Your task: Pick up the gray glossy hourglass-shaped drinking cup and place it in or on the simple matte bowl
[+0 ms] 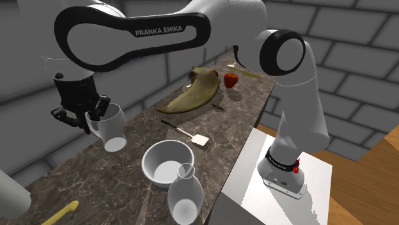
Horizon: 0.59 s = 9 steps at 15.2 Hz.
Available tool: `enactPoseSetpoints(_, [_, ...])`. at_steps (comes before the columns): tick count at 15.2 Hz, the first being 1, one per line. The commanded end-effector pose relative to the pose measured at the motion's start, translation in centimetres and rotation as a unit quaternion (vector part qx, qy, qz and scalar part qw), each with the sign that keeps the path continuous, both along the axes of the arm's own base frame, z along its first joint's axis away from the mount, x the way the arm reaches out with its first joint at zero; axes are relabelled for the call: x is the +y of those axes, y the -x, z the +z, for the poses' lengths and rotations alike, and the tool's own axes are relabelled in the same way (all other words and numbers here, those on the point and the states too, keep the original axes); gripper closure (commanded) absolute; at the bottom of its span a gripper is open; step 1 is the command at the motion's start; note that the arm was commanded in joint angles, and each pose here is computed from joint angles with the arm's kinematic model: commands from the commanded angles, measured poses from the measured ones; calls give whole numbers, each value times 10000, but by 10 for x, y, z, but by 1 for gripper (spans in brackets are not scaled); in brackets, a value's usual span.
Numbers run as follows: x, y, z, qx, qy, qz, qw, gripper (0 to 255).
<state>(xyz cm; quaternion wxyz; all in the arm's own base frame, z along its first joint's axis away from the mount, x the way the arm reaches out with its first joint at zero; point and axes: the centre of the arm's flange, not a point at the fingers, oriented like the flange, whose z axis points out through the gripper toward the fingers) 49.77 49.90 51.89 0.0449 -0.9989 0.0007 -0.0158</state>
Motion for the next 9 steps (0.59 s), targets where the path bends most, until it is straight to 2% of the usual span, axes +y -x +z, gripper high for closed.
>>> enactPoseSetpoints(1, [0,0,11,-1,0,-1,10000,255])
enactPoseSetpoints(5, [0,0,31,-1,0,-1,10000,255])
enactPoseSetpoints(9, [-25,45,44,-1,0,-1,10000,255])
